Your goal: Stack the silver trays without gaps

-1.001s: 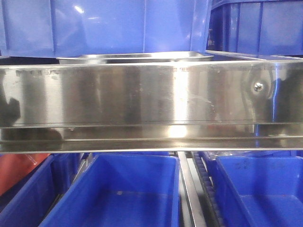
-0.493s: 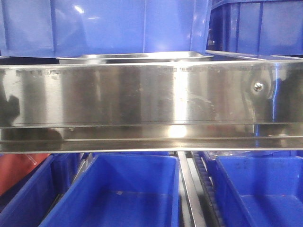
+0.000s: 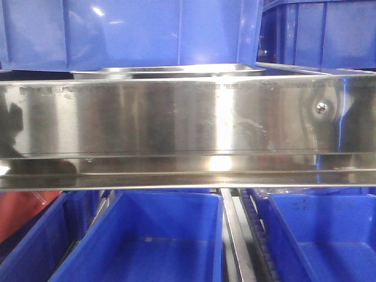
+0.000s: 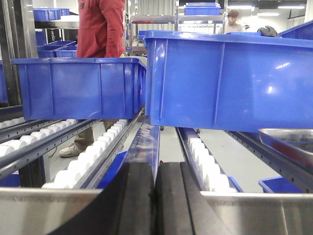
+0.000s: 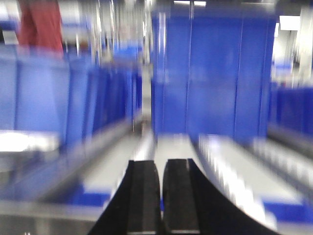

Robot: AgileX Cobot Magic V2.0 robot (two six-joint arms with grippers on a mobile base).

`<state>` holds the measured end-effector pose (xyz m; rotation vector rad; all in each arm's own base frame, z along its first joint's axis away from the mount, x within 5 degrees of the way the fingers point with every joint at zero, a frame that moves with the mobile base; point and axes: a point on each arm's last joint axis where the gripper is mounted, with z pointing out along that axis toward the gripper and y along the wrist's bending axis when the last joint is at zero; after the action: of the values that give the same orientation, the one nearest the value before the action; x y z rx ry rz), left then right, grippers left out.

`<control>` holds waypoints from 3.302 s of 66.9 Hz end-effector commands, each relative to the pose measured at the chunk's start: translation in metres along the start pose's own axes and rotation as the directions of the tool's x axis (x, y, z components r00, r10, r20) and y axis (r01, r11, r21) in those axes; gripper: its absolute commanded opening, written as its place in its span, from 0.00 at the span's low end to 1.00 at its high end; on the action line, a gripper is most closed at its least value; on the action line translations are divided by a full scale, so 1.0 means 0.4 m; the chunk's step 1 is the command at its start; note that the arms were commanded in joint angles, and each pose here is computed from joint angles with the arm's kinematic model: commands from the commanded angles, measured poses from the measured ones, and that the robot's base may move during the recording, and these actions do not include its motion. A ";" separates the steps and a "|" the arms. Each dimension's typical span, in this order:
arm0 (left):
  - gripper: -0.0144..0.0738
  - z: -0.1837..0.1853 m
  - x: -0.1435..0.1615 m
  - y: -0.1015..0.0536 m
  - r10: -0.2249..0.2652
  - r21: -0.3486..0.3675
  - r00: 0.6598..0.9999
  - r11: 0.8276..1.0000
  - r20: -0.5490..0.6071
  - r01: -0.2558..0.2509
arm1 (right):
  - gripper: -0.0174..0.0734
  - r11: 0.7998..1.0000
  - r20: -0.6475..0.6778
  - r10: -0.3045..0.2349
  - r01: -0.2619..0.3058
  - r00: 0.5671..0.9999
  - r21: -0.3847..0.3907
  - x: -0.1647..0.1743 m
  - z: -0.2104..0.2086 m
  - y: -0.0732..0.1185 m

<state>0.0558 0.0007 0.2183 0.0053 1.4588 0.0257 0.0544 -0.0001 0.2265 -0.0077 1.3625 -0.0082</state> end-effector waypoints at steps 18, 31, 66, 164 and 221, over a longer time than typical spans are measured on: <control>0.17 -0.040 -0.186 0.007 0.040 -0.015 0.996 0.999 -0.075 -0.041 | 0.17 1.000 -0.077 0.002 -0.003 0.997 -0.008 -0.195 -0.028 0.000; 0.17 -0.009 -0.277 0.007 0.014 -0.003 0.970 1.000 -0.243 -0.016 | 0.17 1.000 -0.220 0.006 -0.009 0.976 -0.014 -0.264 0.019 0.001; 0.17 0.237 -0.274 0.007 0.036 0.033 0.687 0.999 -0.726 -0.017 | 0.17 0.999 -0.800 -0.007 -0.026 0.600 -0.028 -0.280 0.253 0.004; 0.14 0.760 -0.226 -0.351 -0.005 0.016 0.377 0.998 -0.926 0.054 | 0.18 0.997 -0.986 0.014 -0.075 0.167 0.002 -0.093 0.797 0.407; 0.48 0.776 -0.182 -0.401 -0.019 -0.003 0.401 0.999 -0.916 0.039 | 0.42 0.993 -0.978 0.025 -0.121 0.208 0.000 -0.074 0.816 0.424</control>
<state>0.3575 -0.1550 0.3222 -0.0164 2.6221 -0.0161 0.3646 0.1670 0.3182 0.0020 2.7541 0.1234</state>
